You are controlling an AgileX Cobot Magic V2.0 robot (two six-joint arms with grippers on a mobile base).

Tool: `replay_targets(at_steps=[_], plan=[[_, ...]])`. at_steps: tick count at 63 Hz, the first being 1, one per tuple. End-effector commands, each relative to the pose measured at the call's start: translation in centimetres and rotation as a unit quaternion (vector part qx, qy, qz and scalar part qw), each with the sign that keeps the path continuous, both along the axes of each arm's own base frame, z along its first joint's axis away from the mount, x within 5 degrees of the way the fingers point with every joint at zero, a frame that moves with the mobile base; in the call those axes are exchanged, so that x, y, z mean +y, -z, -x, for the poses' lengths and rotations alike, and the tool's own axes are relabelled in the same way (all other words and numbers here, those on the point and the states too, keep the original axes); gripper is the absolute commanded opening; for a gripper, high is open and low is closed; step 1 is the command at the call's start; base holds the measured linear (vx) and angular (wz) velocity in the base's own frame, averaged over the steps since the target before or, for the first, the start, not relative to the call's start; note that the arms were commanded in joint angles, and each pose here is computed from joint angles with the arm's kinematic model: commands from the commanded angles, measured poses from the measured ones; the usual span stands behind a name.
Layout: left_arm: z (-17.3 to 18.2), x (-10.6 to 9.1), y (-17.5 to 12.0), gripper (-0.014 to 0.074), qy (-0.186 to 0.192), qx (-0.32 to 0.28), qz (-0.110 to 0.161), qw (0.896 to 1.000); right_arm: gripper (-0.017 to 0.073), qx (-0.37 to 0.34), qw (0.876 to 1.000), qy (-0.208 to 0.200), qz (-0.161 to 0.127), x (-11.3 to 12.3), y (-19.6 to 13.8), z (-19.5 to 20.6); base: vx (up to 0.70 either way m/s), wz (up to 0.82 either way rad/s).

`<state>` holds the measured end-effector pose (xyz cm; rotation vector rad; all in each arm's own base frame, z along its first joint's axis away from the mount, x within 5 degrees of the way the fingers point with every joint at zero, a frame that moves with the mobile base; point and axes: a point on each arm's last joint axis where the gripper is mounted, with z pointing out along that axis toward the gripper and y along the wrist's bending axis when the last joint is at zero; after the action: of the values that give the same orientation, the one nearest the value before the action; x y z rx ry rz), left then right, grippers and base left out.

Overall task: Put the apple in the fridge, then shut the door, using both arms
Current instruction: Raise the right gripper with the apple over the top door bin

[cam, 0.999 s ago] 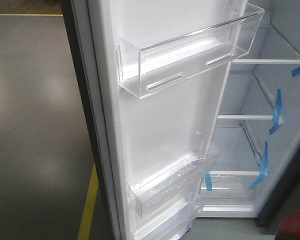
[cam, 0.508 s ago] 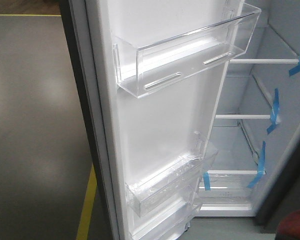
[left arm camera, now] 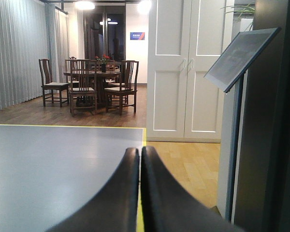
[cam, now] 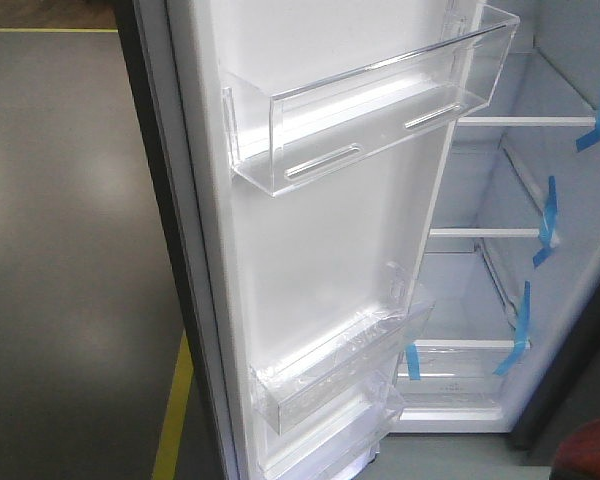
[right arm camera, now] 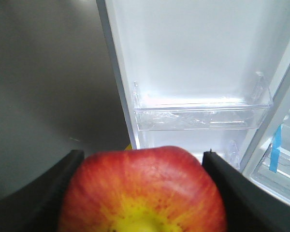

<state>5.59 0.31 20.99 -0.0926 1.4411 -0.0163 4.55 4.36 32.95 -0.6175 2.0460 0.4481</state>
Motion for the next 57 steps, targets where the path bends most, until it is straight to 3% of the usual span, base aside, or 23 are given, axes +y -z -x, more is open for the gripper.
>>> replay_targets(at_steps=[1, 30, 42, 57], plan=[[0.1, 0.0, 0.2, -0.0006, 0.000, -0.032, 0.007, 0.999, 0.0379, -0.037, 0.999, 0.009, -0.023, 0.1, -1.3, -0.3, 0.00, 0.00], [0.1, 0.0, 0.2, -0.0006, 0.000, -0.032, 0.007, 0.999, 0.0379, -0.040, 0.998, 0.014, -0.037, 0.2, -1.6, -0.8, 0.00, 0.00], [0.1, 0.0, 0.2, -0.0006, 0.000, -0.032, 0.007, 0.999, 0.0379, -0.002, 0.999, 0.042, 0.002, 0.5, -2.4, -3.7, 0.00, 0.00], [0.1, 0.0, 0.2, -0.0006, 0.000, -0.032, 0.007, 0.999, 0.0379, -0.008, 0.997, 0.063, 0.043, 1.1, -5.6, -8.2, 0.00, 0.00]])
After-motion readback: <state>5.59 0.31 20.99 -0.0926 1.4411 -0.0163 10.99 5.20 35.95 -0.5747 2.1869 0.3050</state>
